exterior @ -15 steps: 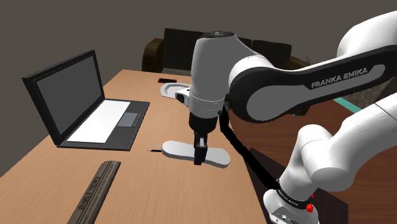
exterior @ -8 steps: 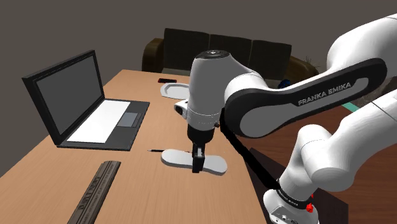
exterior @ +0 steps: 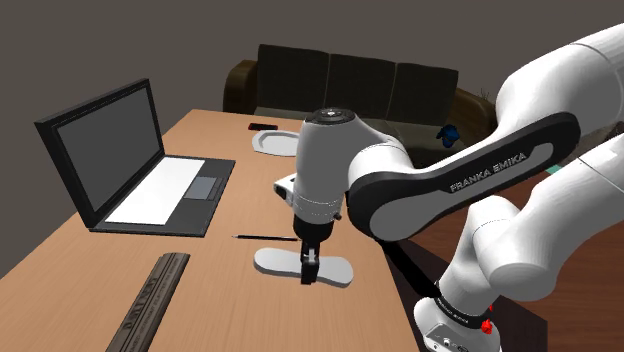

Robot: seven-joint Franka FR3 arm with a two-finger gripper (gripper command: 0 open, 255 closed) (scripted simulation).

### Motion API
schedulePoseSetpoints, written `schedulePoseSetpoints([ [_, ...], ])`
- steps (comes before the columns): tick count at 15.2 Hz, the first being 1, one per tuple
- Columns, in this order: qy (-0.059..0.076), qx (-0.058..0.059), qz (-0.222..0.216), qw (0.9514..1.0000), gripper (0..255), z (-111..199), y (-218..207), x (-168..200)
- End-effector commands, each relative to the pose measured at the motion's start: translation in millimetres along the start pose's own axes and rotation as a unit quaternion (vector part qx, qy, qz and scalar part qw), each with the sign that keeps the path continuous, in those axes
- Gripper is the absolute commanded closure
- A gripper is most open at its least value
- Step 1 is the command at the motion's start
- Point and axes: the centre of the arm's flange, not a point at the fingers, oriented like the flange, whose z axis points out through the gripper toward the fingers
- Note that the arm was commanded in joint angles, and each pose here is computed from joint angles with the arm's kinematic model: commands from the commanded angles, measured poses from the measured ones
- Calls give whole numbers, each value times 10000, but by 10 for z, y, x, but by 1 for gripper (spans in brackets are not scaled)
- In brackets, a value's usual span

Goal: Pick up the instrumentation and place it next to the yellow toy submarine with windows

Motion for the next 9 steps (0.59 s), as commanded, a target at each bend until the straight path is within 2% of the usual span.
schedulePoseSetpoints([
  [1,4,-1,0,10000,255,112,2,5],
  [6,4,-1,0,10000,255,376,-3,8],
  [9,4,0,0,10000,255,398,-4,8],
])
